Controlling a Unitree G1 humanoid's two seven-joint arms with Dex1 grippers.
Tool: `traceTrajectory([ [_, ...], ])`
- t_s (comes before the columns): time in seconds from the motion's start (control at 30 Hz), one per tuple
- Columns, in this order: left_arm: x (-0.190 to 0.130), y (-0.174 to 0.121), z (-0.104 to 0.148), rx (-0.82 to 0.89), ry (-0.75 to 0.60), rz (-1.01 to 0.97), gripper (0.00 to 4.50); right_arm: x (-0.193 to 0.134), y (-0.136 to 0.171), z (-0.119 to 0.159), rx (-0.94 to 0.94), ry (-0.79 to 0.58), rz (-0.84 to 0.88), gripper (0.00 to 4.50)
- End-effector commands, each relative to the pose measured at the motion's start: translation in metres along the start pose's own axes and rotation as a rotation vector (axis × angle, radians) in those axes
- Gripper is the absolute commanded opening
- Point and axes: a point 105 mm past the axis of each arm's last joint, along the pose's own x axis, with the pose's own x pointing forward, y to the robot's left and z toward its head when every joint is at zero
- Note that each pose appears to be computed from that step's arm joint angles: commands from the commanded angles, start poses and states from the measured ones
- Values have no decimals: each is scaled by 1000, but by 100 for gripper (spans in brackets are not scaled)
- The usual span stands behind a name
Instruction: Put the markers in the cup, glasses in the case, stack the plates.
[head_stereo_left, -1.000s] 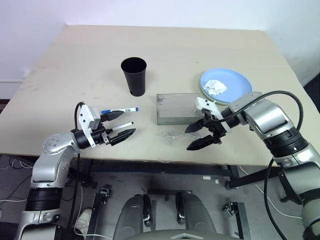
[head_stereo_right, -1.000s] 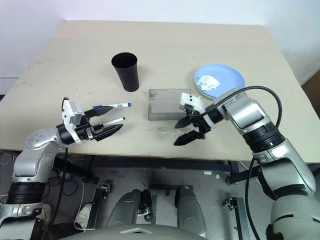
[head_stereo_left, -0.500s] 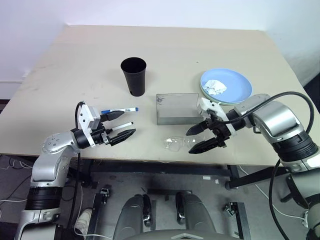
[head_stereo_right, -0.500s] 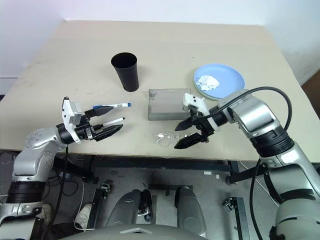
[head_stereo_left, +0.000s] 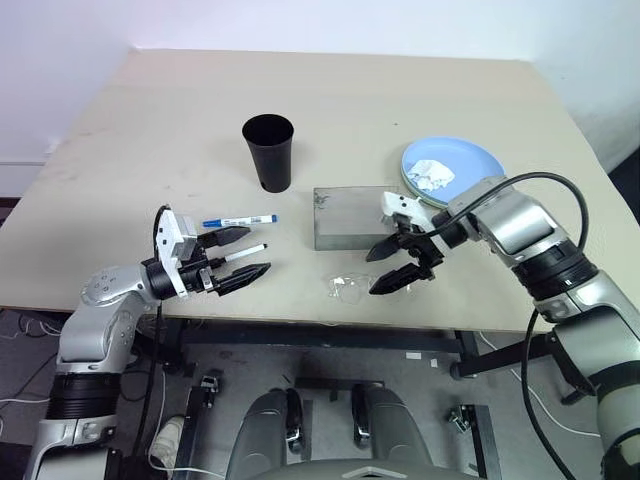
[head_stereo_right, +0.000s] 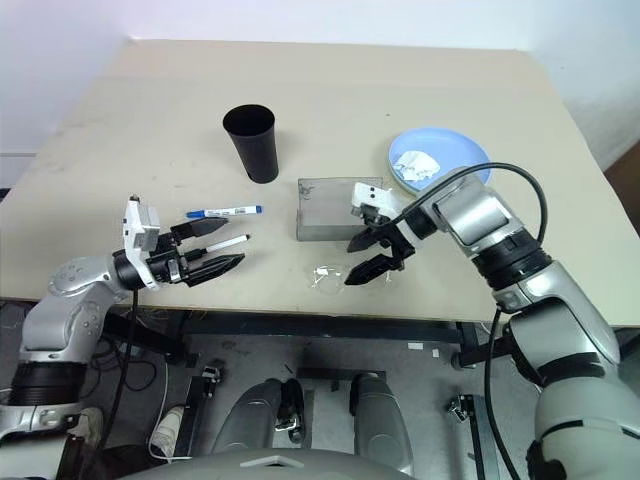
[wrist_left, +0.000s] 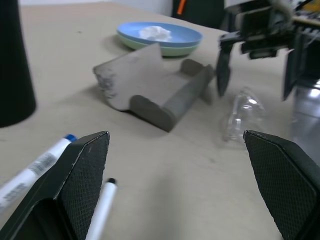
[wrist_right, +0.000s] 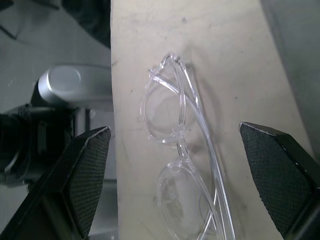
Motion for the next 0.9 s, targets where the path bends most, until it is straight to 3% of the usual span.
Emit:
traceTrajectory([
  [0.03, -3, -18, 4, -16, 5, -92, 450, -2, 1, 7, -60, 27, 17, 432],
  [0.43, -7, -27, -5, -25, 23, -102, 450, 6, 4, 2, -66, 76, 56, 432],
  [0.9, 2, -26, -7, -15, 16, -105, 450, -9, 12, 11, -76, 23, 41, 432],
])
